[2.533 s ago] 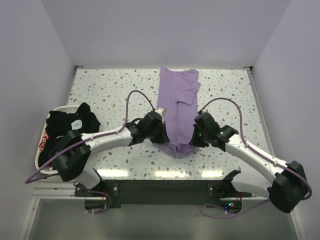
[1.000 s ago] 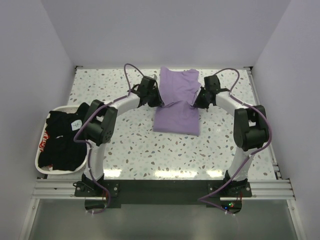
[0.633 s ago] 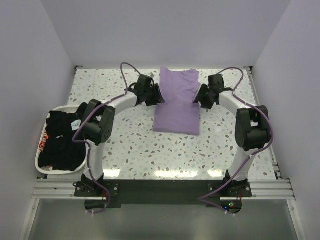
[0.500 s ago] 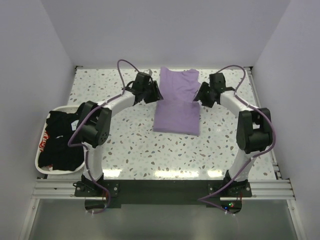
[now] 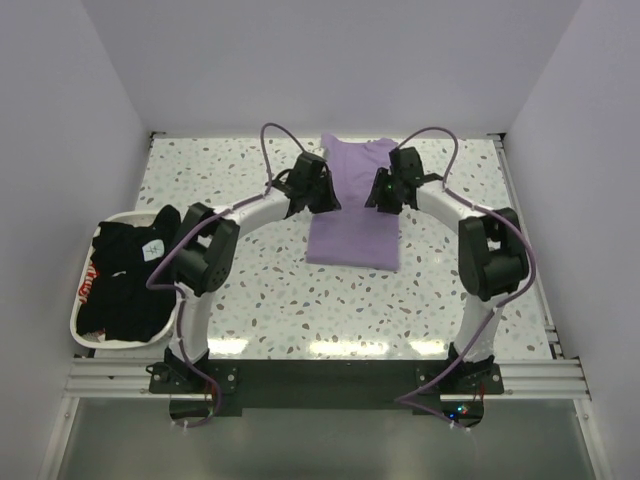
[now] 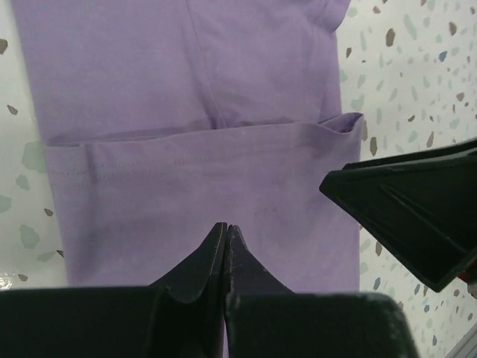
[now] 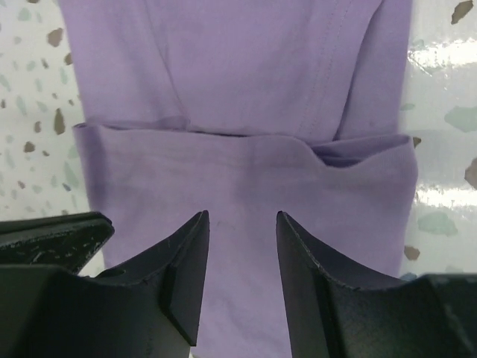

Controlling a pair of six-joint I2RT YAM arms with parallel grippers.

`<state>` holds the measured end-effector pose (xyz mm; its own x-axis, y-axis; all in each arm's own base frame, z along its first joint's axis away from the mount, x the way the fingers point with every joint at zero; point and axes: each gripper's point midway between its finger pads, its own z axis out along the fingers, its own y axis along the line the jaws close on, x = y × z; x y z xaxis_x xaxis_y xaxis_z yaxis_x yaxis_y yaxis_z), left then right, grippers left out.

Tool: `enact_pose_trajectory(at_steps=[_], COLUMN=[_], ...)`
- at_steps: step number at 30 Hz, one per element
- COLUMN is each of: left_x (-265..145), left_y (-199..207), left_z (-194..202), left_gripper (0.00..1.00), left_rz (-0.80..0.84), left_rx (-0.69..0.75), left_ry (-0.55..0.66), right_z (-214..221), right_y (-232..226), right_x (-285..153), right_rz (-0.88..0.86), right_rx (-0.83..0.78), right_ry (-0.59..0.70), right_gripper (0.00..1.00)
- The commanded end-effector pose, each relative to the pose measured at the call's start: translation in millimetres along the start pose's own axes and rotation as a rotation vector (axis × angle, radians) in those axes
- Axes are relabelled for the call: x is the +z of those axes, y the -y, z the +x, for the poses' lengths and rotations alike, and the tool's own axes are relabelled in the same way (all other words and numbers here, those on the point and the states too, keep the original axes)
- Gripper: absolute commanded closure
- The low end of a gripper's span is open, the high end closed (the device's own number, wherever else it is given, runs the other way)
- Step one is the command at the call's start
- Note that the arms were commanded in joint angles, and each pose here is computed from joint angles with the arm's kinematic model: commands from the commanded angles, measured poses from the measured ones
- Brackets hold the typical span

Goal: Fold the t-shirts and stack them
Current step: Fold the tshirt

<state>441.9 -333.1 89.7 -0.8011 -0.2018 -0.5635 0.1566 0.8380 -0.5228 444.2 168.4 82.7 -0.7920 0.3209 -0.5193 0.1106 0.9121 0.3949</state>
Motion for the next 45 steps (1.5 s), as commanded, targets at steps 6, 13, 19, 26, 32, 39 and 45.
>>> enact_pose_trajectory(at_steps=[6, 13, 19, 26, 32, 39, 45], left_x=[26, 21, 15, -3, -24, -54, -61], left_y=[-24, -55, -61, -60, -43, -15, -14], left_z=[-5, 26, 31, 19, 0, 20, 78], left_gripper=[1.0, 1.0, 1.0, 1.0, 0.94, 0.91, 0.91], left_rz=[-0.038, -0.109, -0.132, -0.137, -0.092, 0.006, 0.029], left_rx=[-0.011, -0.063, -0.074, -0.065, -0.037, -0.028, -0.025], left_ry=[-0.009, -0.048, -0.057, -0.024, 0.017, 0.015, -0.047], right_z=[-22, -23, -23, -36, -53, -16, 51], right_y=[18, 46, 51, 45, 24, 5, -12], right_x=[35, 43, 43, 34, -1, -53, -63], right_rz=[0.128, 0.261, 0.282, 0.265, 0.199, 0.122, 0.058], right_rx=[-0.082, -0.146, -0.176, -0.194, -0.174, -0.144, -0.195], right_ry=[-0.006, -0.009, -0.018, 0.016, 0.071, 0.104, 0.068], right_gripper=[0.55, 0.52, 0.44, 0.37, 0.35, 0.36, 0.39])
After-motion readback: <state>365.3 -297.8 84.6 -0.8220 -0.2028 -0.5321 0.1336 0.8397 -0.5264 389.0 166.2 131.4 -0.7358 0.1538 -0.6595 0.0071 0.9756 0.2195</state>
